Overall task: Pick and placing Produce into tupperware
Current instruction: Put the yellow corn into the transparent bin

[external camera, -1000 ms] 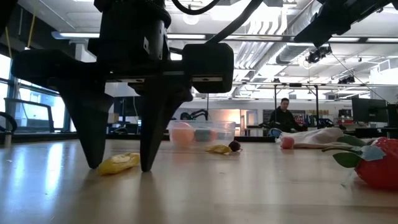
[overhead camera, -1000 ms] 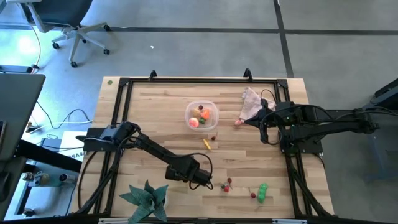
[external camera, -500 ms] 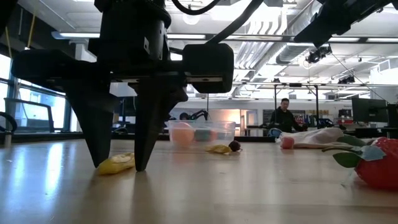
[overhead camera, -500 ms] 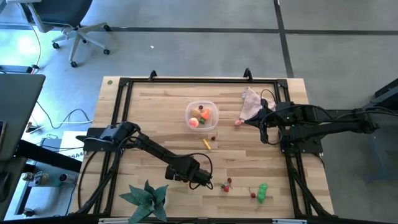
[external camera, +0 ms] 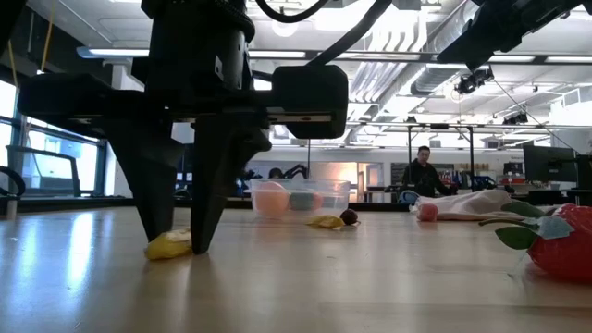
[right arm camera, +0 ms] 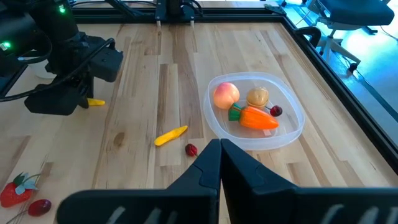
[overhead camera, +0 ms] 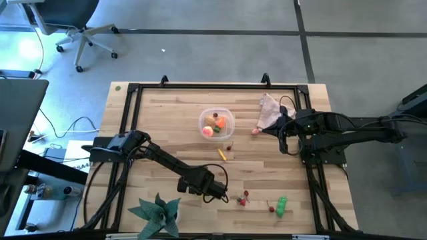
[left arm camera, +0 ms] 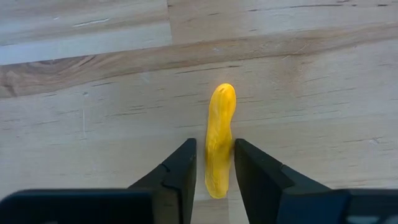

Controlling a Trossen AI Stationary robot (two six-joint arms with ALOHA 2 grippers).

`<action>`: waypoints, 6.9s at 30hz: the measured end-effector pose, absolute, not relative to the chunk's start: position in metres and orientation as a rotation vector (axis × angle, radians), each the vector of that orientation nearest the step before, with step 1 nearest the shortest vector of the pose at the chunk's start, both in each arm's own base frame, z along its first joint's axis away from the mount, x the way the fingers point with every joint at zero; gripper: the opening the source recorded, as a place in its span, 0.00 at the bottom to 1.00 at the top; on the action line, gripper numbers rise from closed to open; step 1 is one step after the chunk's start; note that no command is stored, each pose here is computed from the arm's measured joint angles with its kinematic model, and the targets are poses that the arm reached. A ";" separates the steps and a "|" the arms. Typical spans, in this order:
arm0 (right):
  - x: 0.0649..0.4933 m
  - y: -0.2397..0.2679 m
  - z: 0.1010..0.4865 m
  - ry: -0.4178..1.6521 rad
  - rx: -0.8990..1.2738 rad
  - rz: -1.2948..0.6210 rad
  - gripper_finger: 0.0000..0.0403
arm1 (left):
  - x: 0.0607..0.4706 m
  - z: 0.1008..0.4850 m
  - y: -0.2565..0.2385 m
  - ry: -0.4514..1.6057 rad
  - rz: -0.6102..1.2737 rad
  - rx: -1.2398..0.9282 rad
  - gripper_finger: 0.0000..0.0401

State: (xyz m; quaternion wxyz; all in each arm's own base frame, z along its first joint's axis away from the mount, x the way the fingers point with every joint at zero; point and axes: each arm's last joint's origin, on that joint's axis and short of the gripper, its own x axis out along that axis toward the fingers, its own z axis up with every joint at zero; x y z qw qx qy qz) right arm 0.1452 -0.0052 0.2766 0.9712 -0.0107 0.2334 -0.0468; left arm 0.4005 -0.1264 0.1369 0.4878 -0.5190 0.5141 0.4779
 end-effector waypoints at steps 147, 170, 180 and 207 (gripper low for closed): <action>0.145 -0.005 0.276 0.478 -0.022 -0.094 0.00 | 0.389 0.213 0.160 1.056 1.020 -1.324 0.32; 0.145 -0.005 0.276 0.479 -0.022 -0.095 0.00 | 0.429 0.206 -0.009 0.589 1.403 -1.645 0.32; 0.145 -0.005 0.276 0.478 -0.022 -0.094 0.00 | 0.447 0.175 -0.014 0.547 1.369 -1.655 0.32; 0.145 -0.005 0.276 0.478 -0.022 -0.094 0.00 | 0.446 0.162 0.030 0.692 1.418 -1.785 0.56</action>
